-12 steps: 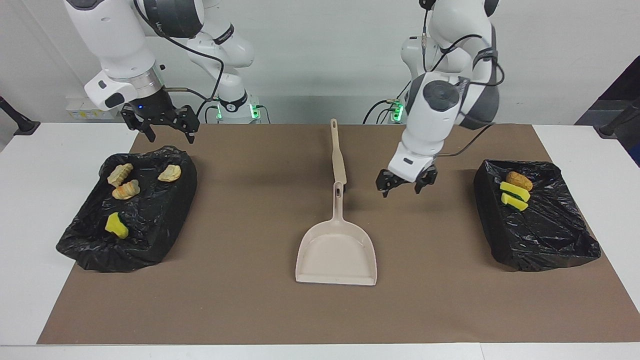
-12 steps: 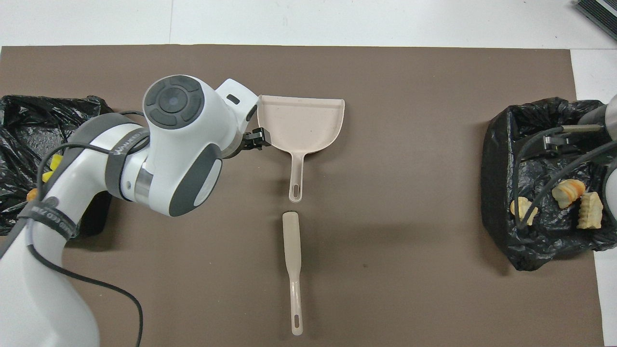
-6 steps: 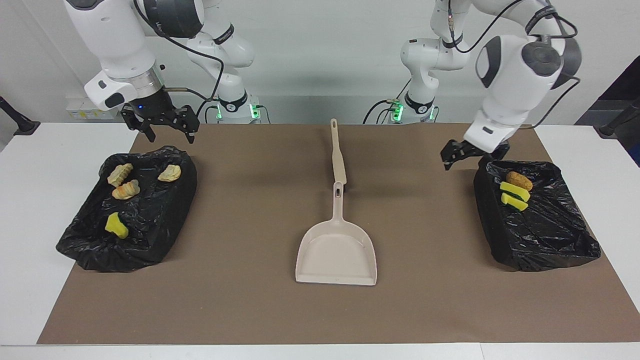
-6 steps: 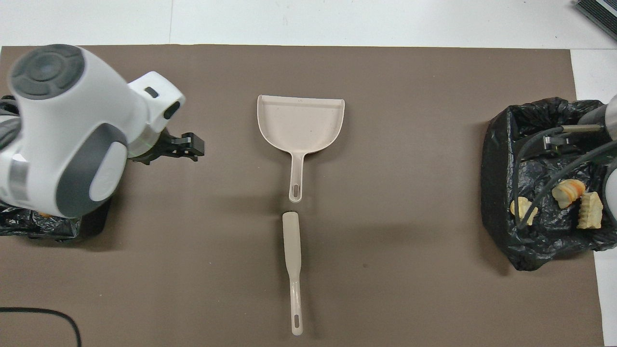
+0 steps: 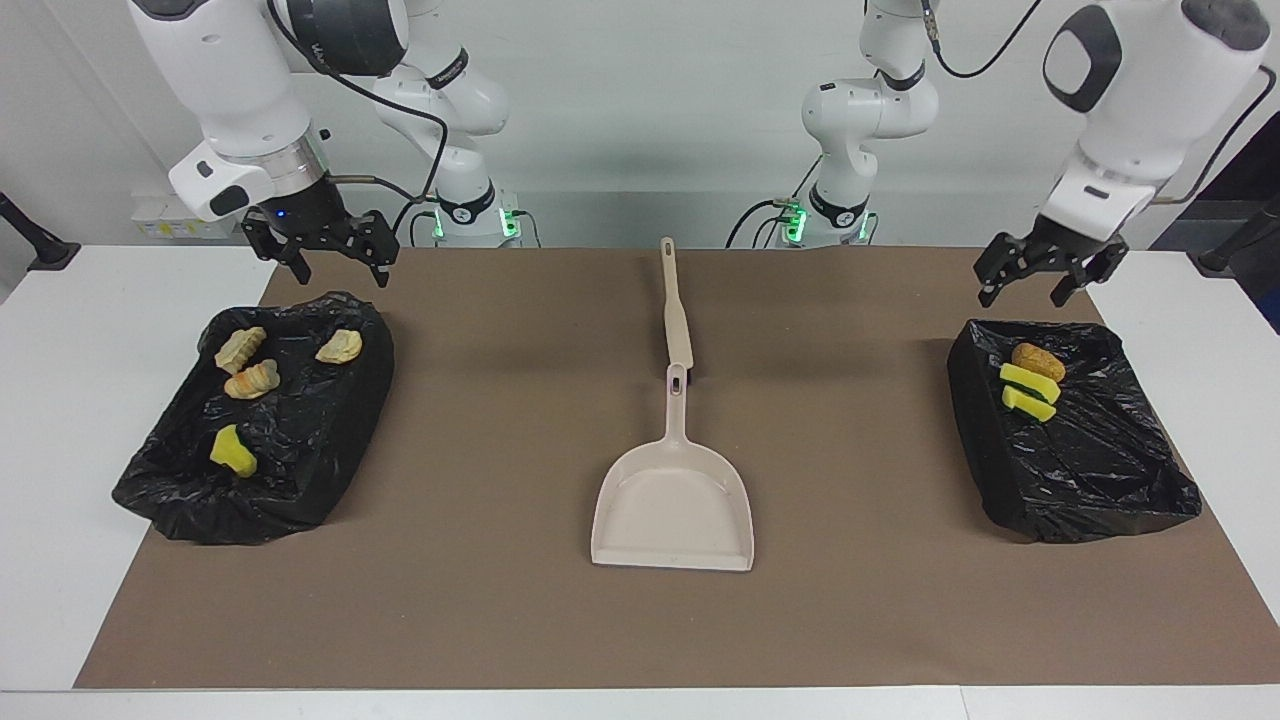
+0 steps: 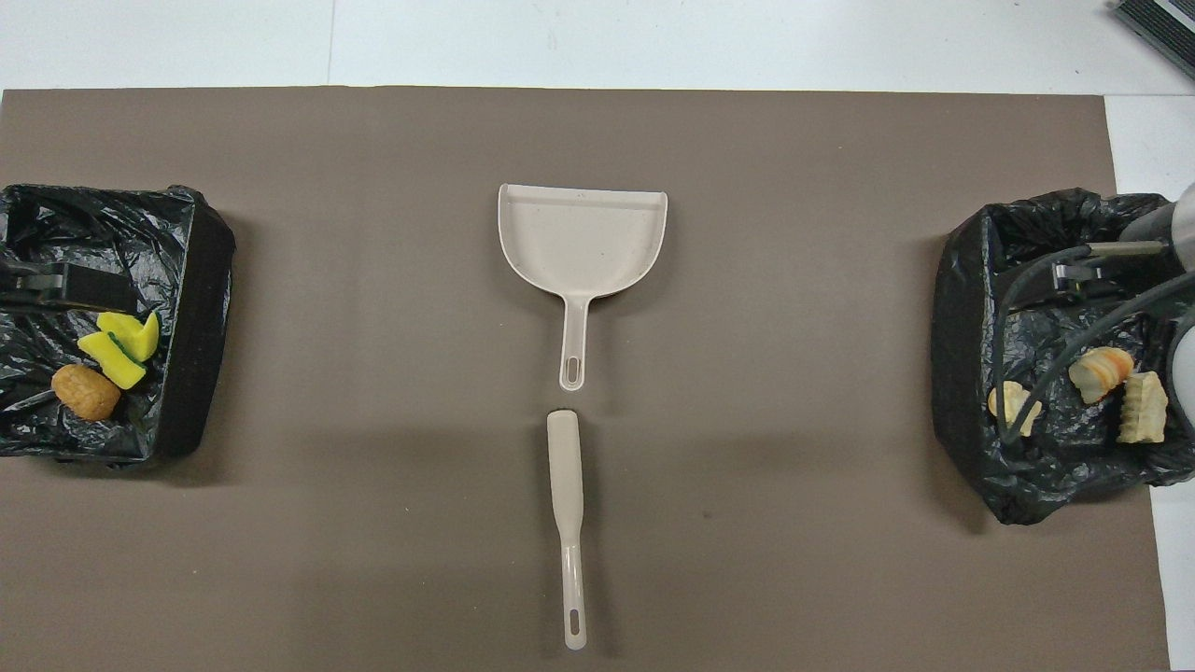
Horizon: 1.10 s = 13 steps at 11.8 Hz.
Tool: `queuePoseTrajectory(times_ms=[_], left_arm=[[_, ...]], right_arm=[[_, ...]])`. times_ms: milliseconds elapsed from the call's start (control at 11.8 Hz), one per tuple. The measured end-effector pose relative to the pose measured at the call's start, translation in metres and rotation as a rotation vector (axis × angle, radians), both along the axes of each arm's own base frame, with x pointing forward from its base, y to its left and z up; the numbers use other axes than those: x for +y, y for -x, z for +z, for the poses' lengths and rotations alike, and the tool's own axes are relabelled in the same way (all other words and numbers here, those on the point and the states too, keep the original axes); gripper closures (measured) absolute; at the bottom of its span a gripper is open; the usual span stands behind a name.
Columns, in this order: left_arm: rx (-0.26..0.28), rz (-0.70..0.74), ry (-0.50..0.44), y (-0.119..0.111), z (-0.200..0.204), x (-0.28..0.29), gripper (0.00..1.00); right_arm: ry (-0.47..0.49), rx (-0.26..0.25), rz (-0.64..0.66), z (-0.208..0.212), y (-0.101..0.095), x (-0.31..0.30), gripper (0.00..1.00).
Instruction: Sweep and dump trash in bin
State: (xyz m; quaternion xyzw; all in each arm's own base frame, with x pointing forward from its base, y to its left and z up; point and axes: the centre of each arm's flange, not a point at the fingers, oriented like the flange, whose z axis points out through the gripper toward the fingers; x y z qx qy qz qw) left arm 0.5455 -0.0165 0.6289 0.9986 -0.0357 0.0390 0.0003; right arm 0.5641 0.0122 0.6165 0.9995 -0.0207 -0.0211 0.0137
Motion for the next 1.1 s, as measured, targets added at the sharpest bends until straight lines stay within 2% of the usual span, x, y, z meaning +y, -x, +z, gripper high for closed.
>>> queuePoseTrajectory(times_ms=[254,762,1101], left_arm=[[0.023,-0.015,-0.003,0.017,0.037,-0.008,0.00],[0.048,-0.010,-0.006,0.039,0.045,-0.006,0.00],[0.063,-0.014,-0.006,0.042,0.037,-0.008,0.00]], right_arm=[[0.000,0.000,0.000,0.000,0.000,0.000,0.00],[0.000,0.000,0.000,0.000,0.000,0.000,0.00],[0.000,0.000,0.000,0.000,0.000,0.000,0.00]])
